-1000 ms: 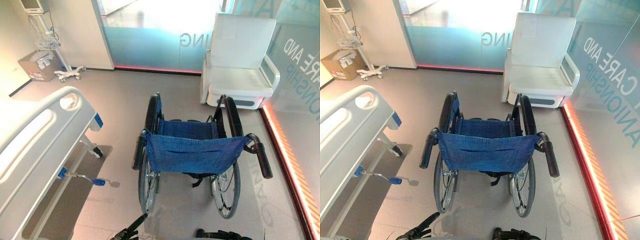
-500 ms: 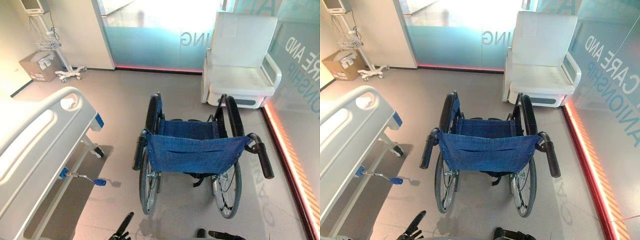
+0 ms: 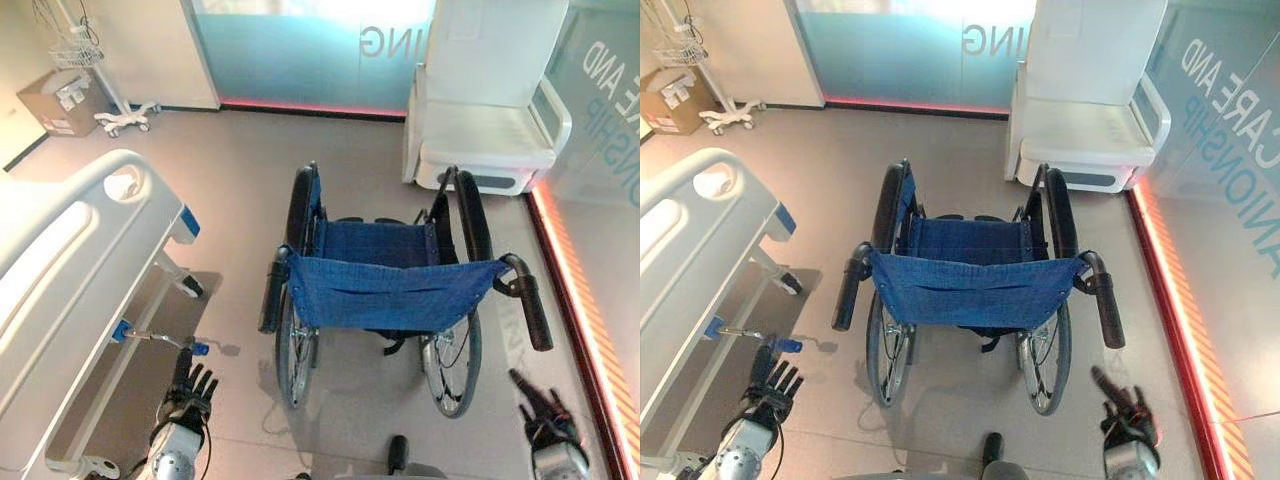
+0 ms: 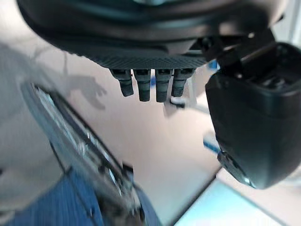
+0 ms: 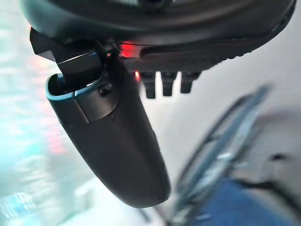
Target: Push the wheelchair next to the bed
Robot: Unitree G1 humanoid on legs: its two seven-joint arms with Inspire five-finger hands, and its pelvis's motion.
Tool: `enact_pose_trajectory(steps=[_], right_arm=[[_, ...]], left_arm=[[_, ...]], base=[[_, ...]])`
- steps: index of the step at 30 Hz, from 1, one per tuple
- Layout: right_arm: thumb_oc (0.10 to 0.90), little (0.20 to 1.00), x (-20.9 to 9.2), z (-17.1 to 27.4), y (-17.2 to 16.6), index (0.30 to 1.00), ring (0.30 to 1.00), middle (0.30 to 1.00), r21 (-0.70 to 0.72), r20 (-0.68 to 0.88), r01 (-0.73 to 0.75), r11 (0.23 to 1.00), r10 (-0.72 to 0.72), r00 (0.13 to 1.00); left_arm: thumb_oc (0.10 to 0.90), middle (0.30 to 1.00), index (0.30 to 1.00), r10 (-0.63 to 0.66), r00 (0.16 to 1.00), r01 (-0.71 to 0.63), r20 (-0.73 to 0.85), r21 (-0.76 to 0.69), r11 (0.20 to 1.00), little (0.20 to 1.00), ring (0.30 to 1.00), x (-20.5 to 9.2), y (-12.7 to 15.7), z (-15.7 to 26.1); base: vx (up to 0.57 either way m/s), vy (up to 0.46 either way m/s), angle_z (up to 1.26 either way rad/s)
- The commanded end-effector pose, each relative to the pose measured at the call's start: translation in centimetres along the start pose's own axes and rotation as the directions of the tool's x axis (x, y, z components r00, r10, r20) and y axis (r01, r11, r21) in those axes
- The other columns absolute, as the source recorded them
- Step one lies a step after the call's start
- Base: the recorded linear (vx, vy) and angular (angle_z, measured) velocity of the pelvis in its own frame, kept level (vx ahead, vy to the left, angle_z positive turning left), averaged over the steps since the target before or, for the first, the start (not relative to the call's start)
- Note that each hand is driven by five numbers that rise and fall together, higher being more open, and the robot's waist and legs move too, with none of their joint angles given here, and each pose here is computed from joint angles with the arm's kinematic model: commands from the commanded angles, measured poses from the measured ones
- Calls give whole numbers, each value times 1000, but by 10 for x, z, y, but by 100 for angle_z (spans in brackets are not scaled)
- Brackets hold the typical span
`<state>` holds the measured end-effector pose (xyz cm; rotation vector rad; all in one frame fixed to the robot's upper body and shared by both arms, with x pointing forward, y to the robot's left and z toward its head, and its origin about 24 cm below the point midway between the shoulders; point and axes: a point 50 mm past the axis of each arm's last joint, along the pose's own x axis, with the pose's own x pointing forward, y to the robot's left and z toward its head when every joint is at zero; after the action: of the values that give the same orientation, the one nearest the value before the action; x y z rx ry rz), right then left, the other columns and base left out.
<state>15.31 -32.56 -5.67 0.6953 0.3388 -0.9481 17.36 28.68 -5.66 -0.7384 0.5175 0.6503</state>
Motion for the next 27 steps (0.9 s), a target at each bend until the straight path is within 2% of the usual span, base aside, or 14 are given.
enact_pose_trajectory(steps=[1,7,13,18,25,26,27], right_arm=[[800,900,2,75,34,900,900,900,102,313,-100,990,63,948],[800,900,-18,120,68,900,900,900,89,475,-262,961,190,859],[800,900,-47,152,99,900,900,900,-151,579,-397,905,407,707],[800,900,-68,162,115,900,900,900,-316,561,-462,829,556,614],[800,900,-88,171,125,900,900,900,-322,577,-549,771,620,533],[800,900,-94,174,126,900,900,900,-370,561,-533,761,640,525],[800,900,-95,174,126,900,900,900,-381,557,-526,761,643,527]], left_arm=[[800,900,900,-174,983,175,51,-16,984,900,900,-1,-32,43],[800,900,900,-356,934,352,44,68,933,900,900,-23,-71,71],[800,900,900,-554,823,535,124,154,831,900,900,-51,-98,106],[800,900,900,-687,717,653,120,230,721,900,900,-73,-111,121],[800,900,900,-756,635,688,155,331,646,900,900,-94,-122,134],[800,900,900,-761,638,663,118,418,621,900,900,-98,-122,134],[800,900,900,-762,639,661,105,431,614,900,900,-99,-122,133]], base=[[0,0,0],[0,0,0],[-3,4,-1],[-4,3,-1],[-5,0,0],[-35,-1,-1],[-63,2,-1]])
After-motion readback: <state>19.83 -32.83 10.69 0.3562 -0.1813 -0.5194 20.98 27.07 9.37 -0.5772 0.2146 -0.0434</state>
